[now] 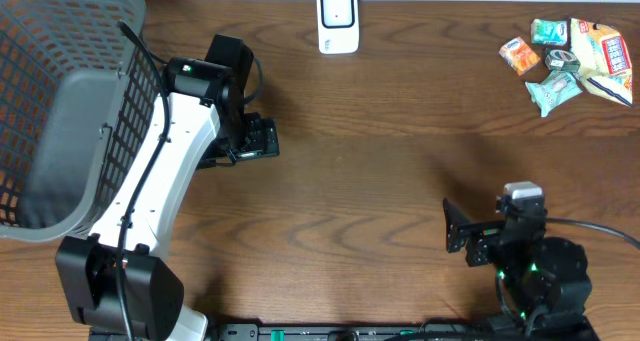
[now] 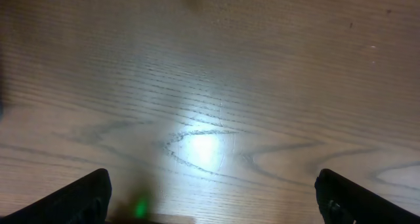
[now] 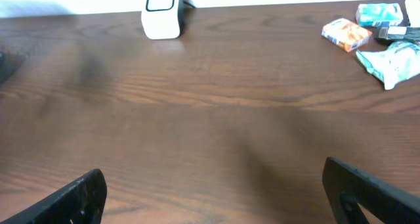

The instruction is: Scan the item barcode

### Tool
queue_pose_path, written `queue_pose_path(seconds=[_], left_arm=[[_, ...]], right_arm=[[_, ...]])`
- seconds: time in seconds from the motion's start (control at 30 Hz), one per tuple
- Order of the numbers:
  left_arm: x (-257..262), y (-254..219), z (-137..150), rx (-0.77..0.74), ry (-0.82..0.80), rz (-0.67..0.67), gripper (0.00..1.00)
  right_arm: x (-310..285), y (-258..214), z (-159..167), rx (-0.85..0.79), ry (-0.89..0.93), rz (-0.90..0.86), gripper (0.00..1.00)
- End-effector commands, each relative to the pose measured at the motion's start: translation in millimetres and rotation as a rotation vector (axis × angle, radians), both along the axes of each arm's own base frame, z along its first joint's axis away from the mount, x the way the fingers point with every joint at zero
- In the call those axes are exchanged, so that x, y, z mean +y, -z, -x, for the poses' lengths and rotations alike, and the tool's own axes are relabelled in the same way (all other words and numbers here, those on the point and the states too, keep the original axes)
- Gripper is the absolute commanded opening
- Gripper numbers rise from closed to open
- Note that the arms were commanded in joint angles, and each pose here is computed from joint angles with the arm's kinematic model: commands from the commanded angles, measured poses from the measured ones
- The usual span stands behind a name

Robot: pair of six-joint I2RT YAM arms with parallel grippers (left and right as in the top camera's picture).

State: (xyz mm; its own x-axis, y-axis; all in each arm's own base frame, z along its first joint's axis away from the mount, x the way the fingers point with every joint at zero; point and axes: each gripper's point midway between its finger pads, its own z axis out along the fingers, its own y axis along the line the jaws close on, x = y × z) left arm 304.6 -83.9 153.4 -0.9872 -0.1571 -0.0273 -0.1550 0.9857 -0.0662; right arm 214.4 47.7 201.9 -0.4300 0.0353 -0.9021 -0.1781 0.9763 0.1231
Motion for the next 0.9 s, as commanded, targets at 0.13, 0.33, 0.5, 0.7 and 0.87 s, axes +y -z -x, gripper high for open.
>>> queue_pose_path(seconds=[0.13, 0.33, 0.5, 0.7, 0.87], left_arm=[[0, -2, -1, -0.001, 0.006, -0.002, 0.98], [0, -2, -1, -0.001, 0.006, -0.002, 0.97], [0, -2, -1, -0.001, 0.006, -0.002, 0.98], [0, -2, -1, -0.001, 0.006, -0.002, 0.98], [0, -2, -1, -0.001, 0.006, -0.002, 0.98]], right_arm=[[3, 14, -10, -0.029, -0.018, 0.01, 0.99], [7, 21, -15, -0.057, -0.037, 0.003, 0.99], [15, 19, -13, -0.144, -0.104, 0.045, 0.99], [10, 23, -15, -0.212, -0.086, 0.034, 0.99], [3, 28, -19, -0.223, -0.055, 0.037, 0.99]])
